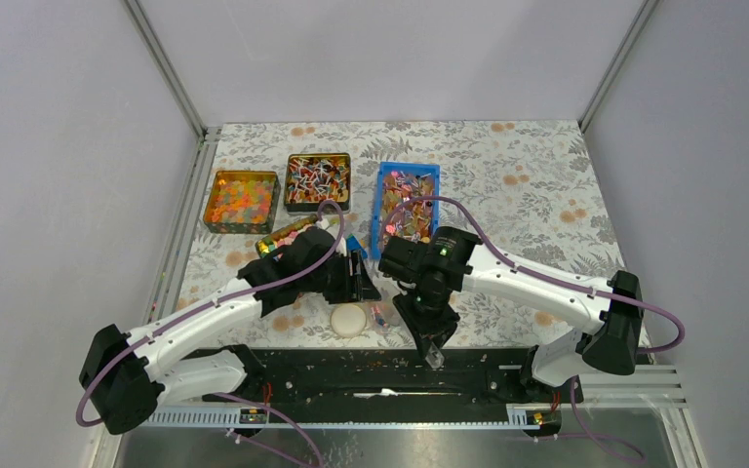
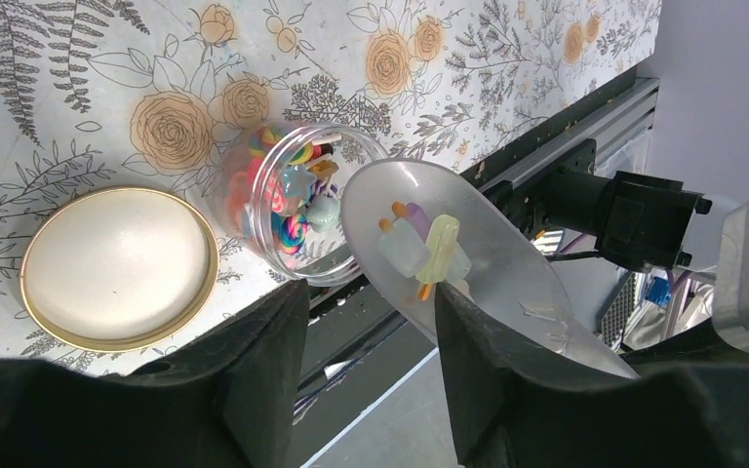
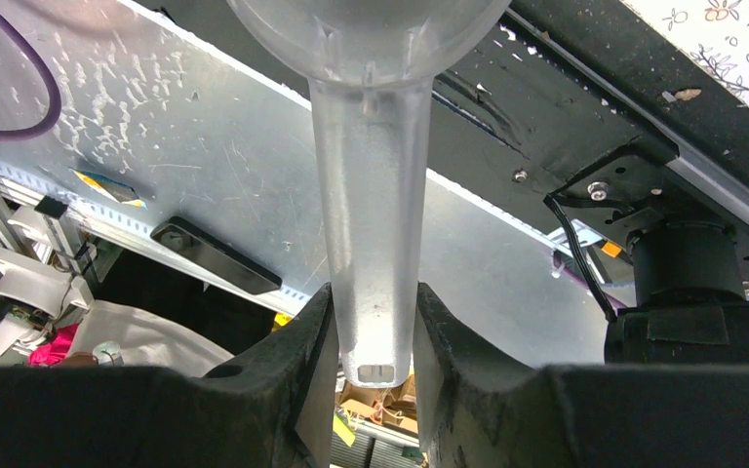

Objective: Pack the candies
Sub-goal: Place the fake candies in the packing bottle.

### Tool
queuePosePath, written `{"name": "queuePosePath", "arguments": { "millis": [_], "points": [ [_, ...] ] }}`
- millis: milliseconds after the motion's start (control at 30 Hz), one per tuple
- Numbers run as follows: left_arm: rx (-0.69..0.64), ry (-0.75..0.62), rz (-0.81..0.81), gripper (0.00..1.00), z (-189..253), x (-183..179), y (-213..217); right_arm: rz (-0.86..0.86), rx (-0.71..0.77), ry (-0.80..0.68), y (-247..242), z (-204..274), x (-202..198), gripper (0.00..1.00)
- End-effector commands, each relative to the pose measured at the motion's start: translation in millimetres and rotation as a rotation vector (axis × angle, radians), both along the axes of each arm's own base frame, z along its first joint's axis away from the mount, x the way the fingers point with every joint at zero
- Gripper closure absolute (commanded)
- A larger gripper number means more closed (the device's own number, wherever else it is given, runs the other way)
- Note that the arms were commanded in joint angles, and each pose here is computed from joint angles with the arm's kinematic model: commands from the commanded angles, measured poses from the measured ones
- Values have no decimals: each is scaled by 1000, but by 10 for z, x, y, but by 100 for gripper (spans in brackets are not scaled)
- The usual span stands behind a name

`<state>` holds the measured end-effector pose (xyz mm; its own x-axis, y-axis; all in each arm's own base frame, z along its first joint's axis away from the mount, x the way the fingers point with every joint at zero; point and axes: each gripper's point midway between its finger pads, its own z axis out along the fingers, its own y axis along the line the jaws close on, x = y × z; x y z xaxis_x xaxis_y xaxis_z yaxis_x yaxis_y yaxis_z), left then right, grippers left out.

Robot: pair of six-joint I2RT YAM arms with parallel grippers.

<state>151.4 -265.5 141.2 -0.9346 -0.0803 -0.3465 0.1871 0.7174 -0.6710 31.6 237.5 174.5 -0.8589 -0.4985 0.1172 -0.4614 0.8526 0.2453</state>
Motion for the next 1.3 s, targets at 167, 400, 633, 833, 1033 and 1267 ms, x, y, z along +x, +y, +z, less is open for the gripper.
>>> {"name": "queuePosePath", "arguments": {
  "millis": [167,400,633,833,1033,1267],
  "points": [
    [5,32,-44,60,-101,-83,-33,-19,-66,-28,-147,131,-4,100],
    [15,57,-65,62,-167,-134,-53,-28,-102,-50,-198,190,36,100],
    [22,70,-88,64,-203,-173,-89,-26,-115,-47,-171,226,58,100],
    [29,79,-106,65,-229,-200,-113,-11,-167,-52,-221,236,101,100],
    [39,97,-134,67,-271,-239,-148,6,-188,-39,-230,259,142,100],
    [51,103,-156,70,-293,-255,-169,0,-203,-44,-243,309,224,100]
  ]
}}
